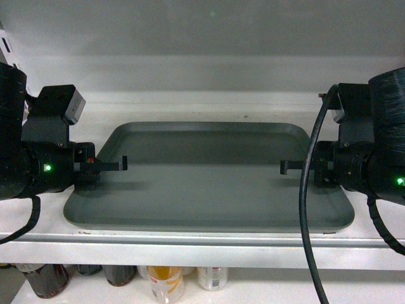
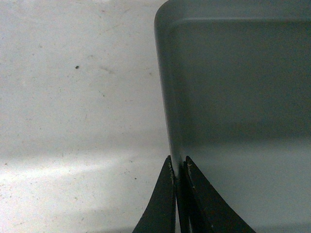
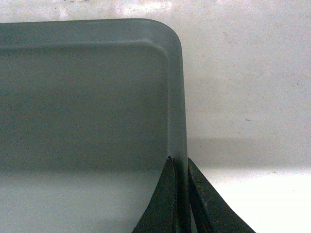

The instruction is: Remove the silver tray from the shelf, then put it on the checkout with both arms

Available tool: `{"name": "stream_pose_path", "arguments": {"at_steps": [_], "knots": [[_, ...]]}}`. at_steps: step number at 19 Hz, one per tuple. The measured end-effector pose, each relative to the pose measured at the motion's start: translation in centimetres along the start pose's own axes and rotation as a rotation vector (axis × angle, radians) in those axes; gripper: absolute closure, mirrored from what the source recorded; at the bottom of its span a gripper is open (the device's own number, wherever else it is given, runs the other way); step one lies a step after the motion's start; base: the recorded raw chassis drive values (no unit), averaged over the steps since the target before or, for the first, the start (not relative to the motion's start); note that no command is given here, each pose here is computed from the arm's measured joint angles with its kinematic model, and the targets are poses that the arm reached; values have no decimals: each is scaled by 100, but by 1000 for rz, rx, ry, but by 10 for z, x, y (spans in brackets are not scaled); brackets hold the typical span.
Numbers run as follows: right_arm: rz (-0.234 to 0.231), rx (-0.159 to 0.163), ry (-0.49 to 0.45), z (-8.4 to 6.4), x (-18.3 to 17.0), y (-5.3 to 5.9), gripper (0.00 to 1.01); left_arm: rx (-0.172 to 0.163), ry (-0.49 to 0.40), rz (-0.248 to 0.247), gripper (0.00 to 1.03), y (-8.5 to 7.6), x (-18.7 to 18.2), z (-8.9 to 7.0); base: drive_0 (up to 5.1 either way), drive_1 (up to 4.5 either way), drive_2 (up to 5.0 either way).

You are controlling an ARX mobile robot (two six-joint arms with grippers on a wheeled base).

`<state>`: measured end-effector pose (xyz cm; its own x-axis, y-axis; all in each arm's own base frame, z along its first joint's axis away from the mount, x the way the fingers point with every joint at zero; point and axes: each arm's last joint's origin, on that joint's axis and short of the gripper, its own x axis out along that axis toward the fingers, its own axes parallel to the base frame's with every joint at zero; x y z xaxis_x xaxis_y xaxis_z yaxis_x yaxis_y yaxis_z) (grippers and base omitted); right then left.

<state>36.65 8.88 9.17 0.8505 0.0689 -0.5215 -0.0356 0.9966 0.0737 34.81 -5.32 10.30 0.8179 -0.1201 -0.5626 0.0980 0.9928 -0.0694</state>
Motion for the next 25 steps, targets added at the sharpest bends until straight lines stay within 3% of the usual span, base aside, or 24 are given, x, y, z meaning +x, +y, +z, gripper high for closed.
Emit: {"name": "stream_pose_path", "arguments": {"at_steps": [6,14,18,25], "knots": [[-36,7,8,-2,-10,-9,98,4,2,-27,100,-13,-2,-1,0,0,0],[-45,-6,14,2,-20,-13,98,17,15,-26,100,-20,-14,0,0,0,0],[-40,-5,-16,15,-31,-12,98,17,-20,-23,100,-21,-28,12,0,0,0],[-33,-24,-30,31,-49,-9,98,46,-47,5,100,-20,-49,23,0,0,0]]}}
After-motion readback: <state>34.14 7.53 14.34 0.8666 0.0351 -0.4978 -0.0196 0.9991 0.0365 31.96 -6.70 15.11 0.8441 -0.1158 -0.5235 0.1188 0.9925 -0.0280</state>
